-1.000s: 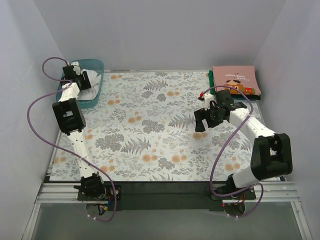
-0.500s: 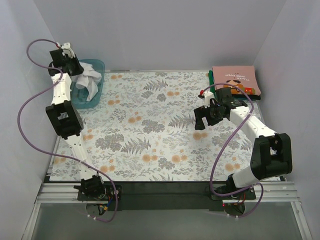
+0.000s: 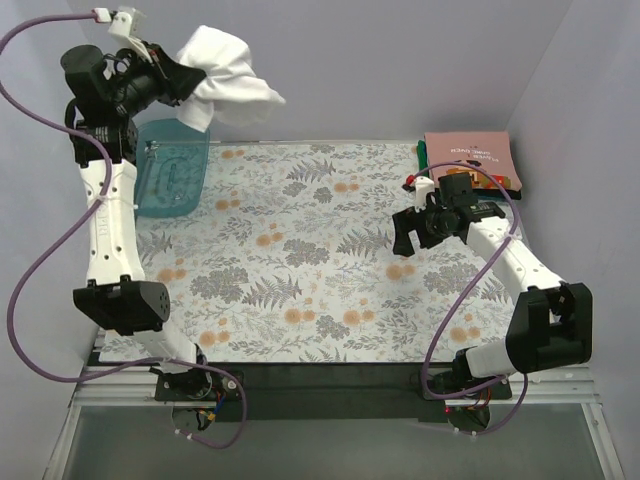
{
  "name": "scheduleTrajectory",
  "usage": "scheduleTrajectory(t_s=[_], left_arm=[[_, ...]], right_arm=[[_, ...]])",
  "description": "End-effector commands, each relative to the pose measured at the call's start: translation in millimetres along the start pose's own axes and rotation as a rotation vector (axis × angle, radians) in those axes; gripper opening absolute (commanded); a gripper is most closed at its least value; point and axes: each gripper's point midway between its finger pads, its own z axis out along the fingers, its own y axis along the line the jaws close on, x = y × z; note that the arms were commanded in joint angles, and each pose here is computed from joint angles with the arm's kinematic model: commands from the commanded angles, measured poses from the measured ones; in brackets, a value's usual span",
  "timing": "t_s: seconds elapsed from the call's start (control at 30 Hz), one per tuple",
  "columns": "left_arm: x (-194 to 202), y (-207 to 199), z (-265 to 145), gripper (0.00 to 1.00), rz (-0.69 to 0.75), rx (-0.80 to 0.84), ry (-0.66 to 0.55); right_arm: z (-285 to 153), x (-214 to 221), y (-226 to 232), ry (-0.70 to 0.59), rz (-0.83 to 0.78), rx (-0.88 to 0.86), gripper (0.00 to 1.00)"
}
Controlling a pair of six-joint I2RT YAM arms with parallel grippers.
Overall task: Fold and stack the t-shirts
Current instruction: Move the tshirt to the center of the board, then flatten the tshirt out
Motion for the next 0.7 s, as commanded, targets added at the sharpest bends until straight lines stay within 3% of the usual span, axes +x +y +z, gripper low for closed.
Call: scheduleTrajectory(t_s=[0.0,0.07,0.1,0.13,0.17,0.3,0.53,0.67], left_arm=[[45.8,-62.5,-2.3,0.0,-0.131,0.199,0.126],[110.0,-87.4,-4.9,0.01,-0.198,0.287,0.254],[122.9,-117.5,-13.4,0.32,-0.191,0.338,0.284],[175.9,-114.7,-20.8,0.65,-0.261,0.322,0.381],[187.5,-115.6,-25.9,0.97,-0.278,0.317,0.387],[241.8,-111.4,-53.7,0.98,-0.331,0.25,0.478],[307.3,-110.7,-89.5,0.98,-0.226,0.292,0.642],[361.4,-99.9,-109.7,0.83,-0.145,0.254,0.778]], right_arm=[[-16.6,-19.9,-1.3,-0.069,-0.02,0.012,0.98],[-18.1,-20.0,-2.9,-0.073,-0.01,0.008,0.98],[-19.2,-19.9,-3.6,-0.076,-0.008,0.005,0.98],[-20.6,-19.5,-3.8,-0.077,-0.006,0.002,0.98],[-22.6,-18.1,-5.9,-0.077,-0.004,0.006,0.98],[-29.1,-13.0,-8.2,-0.073,-0.022,0.021,0.98],[-14.8,5.5,2.9,0.024,-0.024,-0.08,0.96],[2.6,12.7,12.1,0.083,-0.051,-0.109,0.91]])
